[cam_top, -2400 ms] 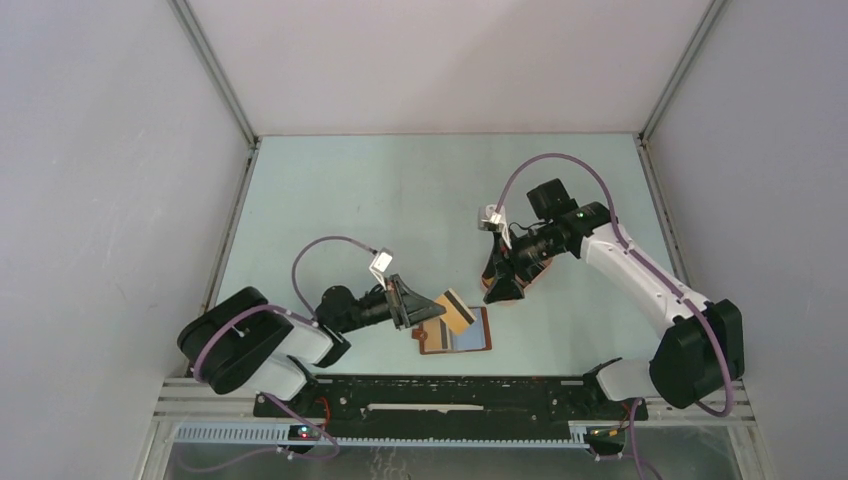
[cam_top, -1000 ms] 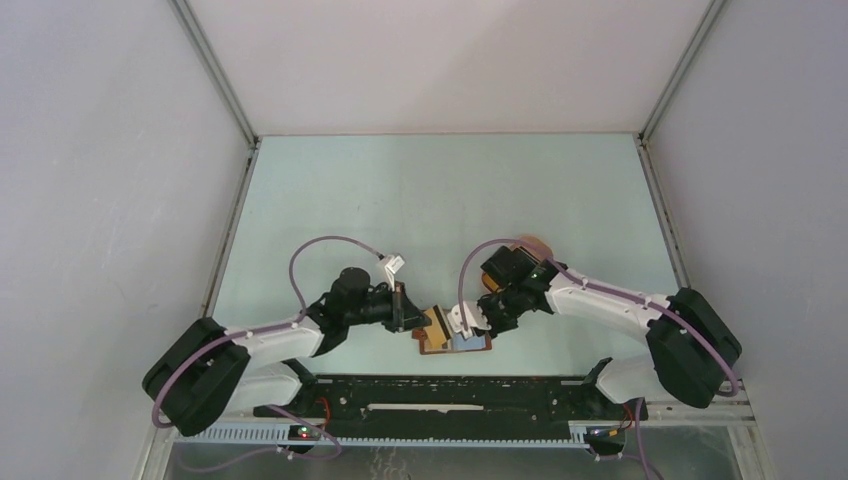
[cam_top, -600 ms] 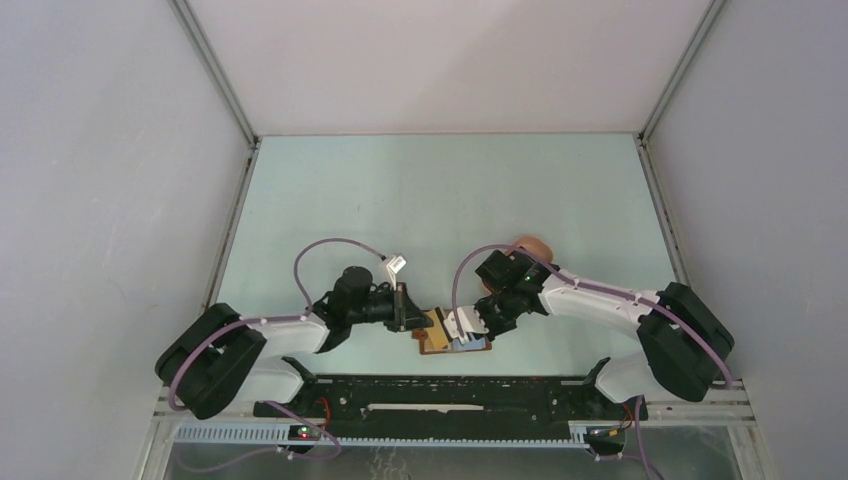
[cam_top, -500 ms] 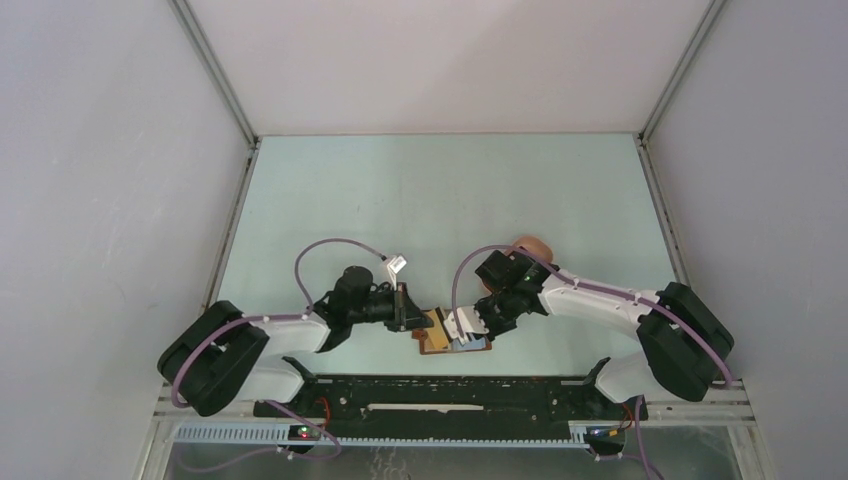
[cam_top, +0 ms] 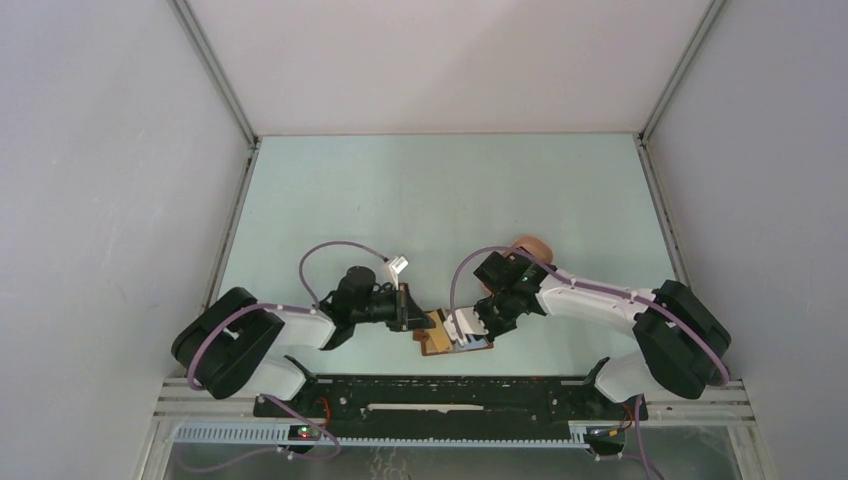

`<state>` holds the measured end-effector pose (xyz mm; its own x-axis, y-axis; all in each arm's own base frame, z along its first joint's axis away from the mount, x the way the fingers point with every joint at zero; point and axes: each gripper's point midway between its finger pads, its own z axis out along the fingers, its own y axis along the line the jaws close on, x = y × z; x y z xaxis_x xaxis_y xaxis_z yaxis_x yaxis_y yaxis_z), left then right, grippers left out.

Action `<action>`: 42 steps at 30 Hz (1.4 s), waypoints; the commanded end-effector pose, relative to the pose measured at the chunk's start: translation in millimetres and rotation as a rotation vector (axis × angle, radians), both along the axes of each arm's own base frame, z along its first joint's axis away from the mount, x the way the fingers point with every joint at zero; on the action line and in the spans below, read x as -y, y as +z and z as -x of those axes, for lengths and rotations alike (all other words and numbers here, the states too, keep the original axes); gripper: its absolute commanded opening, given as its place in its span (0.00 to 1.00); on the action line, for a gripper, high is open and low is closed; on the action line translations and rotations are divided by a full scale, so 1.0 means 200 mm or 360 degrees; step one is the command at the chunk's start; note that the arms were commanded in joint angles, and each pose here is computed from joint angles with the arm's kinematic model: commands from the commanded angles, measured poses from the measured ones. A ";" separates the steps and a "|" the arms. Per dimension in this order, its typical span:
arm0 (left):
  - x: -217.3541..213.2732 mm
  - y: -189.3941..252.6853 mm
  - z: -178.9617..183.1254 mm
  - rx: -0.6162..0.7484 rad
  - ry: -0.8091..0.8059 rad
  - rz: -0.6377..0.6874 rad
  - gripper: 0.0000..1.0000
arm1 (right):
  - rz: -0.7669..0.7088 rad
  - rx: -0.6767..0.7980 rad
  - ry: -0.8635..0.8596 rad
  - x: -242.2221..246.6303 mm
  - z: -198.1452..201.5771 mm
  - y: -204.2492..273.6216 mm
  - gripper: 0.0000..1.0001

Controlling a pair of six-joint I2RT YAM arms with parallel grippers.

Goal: Put the credit cards into the card holder
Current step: Insert the credit card into the card holder.

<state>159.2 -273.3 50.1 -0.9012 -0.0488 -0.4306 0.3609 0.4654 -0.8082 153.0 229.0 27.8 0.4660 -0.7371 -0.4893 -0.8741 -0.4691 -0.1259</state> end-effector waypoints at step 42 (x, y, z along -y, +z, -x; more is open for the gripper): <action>0.06 -0.01 -0.07 -0.0185 0.0043 0.0082 0.00 | 0.0037 0.0049 0.0046 -0.01 0.00 -0.03 0.09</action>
